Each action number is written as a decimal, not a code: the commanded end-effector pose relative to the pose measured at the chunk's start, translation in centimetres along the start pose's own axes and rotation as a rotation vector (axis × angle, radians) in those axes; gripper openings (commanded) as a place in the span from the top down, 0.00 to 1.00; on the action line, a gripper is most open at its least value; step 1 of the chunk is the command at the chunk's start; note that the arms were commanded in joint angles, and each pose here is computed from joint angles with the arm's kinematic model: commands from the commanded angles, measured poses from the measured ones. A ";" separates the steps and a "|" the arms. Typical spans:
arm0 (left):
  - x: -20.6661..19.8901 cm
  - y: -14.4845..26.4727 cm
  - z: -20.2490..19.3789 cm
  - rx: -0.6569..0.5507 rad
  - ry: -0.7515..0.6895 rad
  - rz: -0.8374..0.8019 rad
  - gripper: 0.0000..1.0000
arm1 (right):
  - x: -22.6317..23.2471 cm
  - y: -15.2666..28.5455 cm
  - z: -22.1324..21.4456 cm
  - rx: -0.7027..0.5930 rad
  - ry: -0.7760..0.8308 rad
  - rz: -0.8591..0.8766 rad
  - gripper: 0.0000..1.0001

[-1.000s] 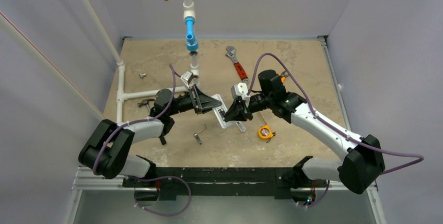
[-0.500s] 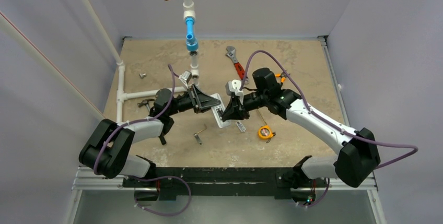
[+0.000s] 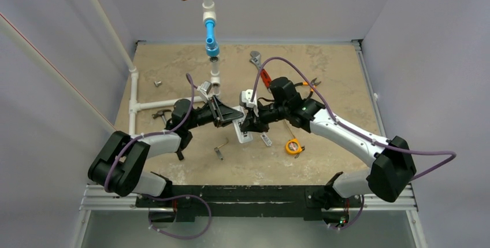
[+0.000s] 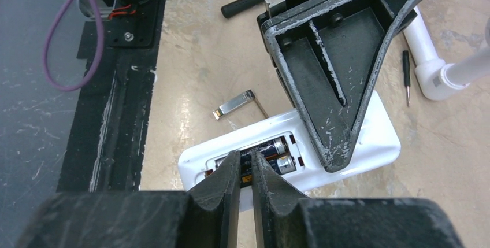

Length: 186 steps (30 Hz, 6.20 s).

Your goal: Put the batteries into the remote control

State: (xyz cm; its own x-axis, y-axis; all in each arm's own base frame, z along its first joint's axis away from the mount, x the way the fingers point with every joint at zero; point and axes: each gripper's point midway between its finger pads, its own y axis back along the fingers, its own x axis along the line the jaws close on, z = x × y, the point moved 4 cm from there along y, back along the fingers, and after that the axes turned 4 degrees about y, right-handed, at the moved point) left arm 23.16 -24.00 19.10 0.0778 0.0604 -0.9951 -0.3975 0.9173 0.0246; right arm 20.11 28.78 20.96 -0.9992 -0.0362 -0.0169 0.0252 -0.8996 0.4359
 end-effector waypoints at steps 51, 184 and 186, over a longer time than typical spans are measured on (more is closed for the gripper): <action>-5.6 1.3 1.5 -0.092 -0.411 -0.001 1.00 | -1.2 2.0 3.2 -0.311 -0.623 -0.344 0.39; -5.2 1.0 4.1 -0.198 -0.312 0.162 0.51 | -1.2 -1.6 0.0 0.048 -0.333 -0.486 1.00; -5.0 1.0 4.0 -0.199 -0.304 0.166 0.51 | -1.0 -1.6 -0.3 0.058 -0.331 -0.479 1.00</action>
State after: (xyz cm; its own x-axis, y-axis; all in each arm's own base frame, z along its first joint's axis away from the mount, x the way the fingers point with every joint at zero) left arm 25.46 -21.75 22.56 0.2175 0.3679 -0.9041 -0.5840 0.7912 0.1815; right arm 21.47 30.06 19.07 -0.8272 0.5576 0.0697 -0.4460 -0.7270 0.5221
